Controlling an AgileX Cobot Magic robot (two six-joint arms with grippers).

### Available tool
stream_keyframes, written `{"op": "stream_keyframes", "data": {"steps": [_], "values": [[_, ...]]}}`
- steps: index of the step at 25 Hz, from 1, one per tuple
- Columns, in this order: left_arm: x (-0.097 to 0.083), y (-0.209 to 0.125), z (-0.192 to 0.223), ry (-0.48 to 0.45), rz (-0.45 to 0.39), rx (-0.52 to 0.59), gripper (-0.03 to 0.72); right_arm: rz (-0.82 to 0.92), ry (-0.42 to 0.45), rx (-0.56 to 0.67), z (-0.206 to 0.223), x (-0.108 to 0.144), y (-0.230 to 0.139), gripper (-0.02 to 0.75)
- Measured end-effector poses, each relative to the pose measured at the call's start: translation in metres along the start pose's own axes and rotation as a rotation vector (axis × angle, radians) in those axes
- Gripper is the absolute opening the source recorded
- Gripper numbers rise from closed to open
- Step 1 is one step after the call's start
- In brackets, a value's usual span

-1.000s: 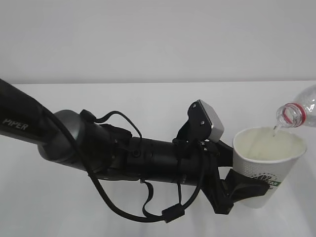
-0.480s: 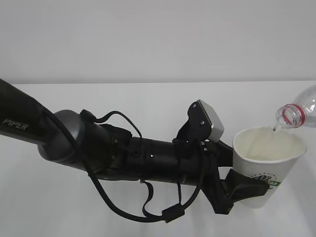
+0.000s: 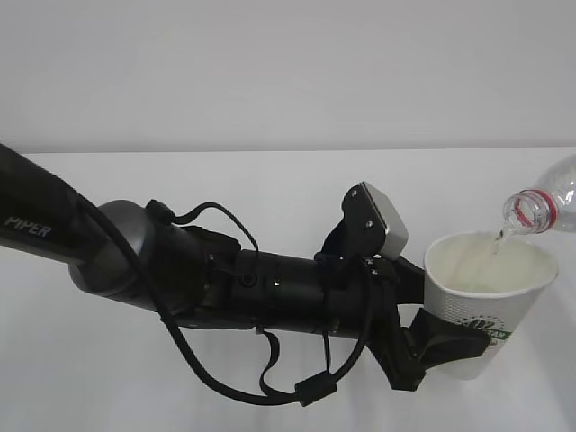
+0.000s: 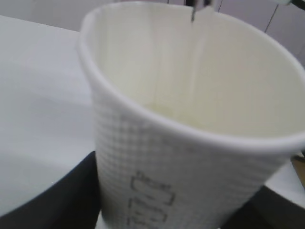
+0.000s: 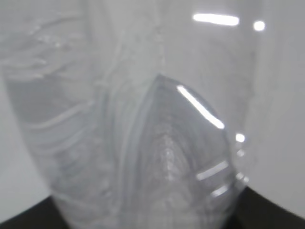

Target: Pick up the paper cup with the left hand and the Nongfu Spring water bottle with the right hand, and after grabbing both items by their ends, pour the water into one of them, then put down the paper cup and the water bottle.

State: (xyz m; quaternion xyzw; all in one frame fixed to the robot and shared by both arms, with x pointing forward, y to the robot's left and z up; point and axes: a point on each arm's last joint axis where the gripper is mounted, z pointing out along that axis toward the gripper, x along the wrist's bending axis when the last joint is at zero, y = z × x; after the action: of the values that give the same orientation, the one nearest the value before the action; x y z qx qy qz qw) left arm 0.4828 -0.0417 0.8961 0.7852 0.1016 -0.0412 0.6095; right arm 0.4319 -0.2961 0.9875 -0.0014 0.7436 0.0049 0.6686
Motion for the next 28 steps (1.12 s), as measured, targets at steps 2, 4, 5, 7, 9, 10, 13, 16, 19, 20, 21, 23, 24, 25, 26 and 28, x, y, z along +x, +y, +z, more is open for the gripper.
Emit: {"op": "stream_keyframes", "data": {"steps": [2, 4, 5, 7, 9, 10, 13, 16, 19, 20, 21, 23, 24, 25, 26, 28], "values": [[0.0000, 0.0000, 0.0000, 0.000, 0.000, 0.000, 0.489, 0.000, 0.000, 0.000, 0.0000, 0.0000, 0.0000, 0.377], [0.0000, 0.0000, 0.0000, 0.000, 0.000, 0.000, 0.489, 0.000, 0.000, 0.000, 0.0000, 0.0000, 0.0000, 0.377], [0.0000, 0.0000, 0.0000, 0.000, 0.000, 0.000, 0.489, 0.000, -0.002, 0.000, 0.0000, -0.0002, 0.0000, 0.377], [0.0000, 0.0000, 0.0000, 0.000, 0.000, 0.000, 0.489, 0.000, -0.002, 0.000, 0.0000, -0.0002, 0.0000, 0.377], [0.0000, 0.0000, 0.0000, 0.000, 0.000, 0.000, 0.488, 0.000, -0.002, 0.000, 0.0000, -0.0002, 0.0000, 0.377], [0.0000, 0.0000, 0.0000, 0.000, 0.000, 0.000, 0.488, 0.000, -0.004, 0.000, 0.0000, -0.0003, 0.0000, 0.377], [0.0000, 0.0000, 0.0000, 0.000, 0.000, 0.000, 0.487, 0.000, -0.007, 0.000, 0.0000, -0.0007, 0.0000, 0.377], [0.0000, 0.0000, 0.0000, 0.000, 0.000, 0.000, 0.487, 0.000, -0.007, 0.000, 0.0000, -0.0007, 0.0000, 0.377], [0.0000, -0.0003, 0.0001, 0.000, 0.000, 0.001, 0.487, -0.007, -0.007, 0.000, 0.0000, -0.0007, 0.0000, 0.377], [0.0000, -0.0003, 0.0001, 0.000, 0.000, 0.001, 0.487, -0.008, -0.007, 0.000, 0.0000, -0.0007, 0.0000, 0.377], [0.0001, -0.0004, 0.0001, 0.001, 0.000, 0.002, 0.487, -0.010, -0.007, 0.000, 0.0000, -0.0007, 0.0000, 0.377], [0.0001, -0.0004, 0.0001, 0.001, 0.000, 0.002, 0.487, -0.010, -0.007, 0.000, 0.0000, -0.0007, 0.0000, 0.377], [0.0001, -0.0004, 0.0001, 0.001, 0.000, 0.002, 0.487, -0.010, -0.007, 0.000, 0.0000, -0.0007, 0.0000, 0.377], [0.0001, -0.0004, 0.0001, 0.001, 0.000, 0.002, 0.487, -0.010, -0.007, 0.000, 0.0000, -0.0007, 0.0000, 0.377], [0.0001, -0.0004, 0.0001, 0.001, 0.000, 0.002, 0.487, -0.012, -0.009, 0.000, 0.0003, -0.0012, 0.0000, 0.377], [0.0001, -0.0004, 0.0001, 0.001, 0.000, 0.002, 0.487, -0.012, -0.009, 0.000, 0.0003, -0.0012, 0.0000, 0.377]]}}
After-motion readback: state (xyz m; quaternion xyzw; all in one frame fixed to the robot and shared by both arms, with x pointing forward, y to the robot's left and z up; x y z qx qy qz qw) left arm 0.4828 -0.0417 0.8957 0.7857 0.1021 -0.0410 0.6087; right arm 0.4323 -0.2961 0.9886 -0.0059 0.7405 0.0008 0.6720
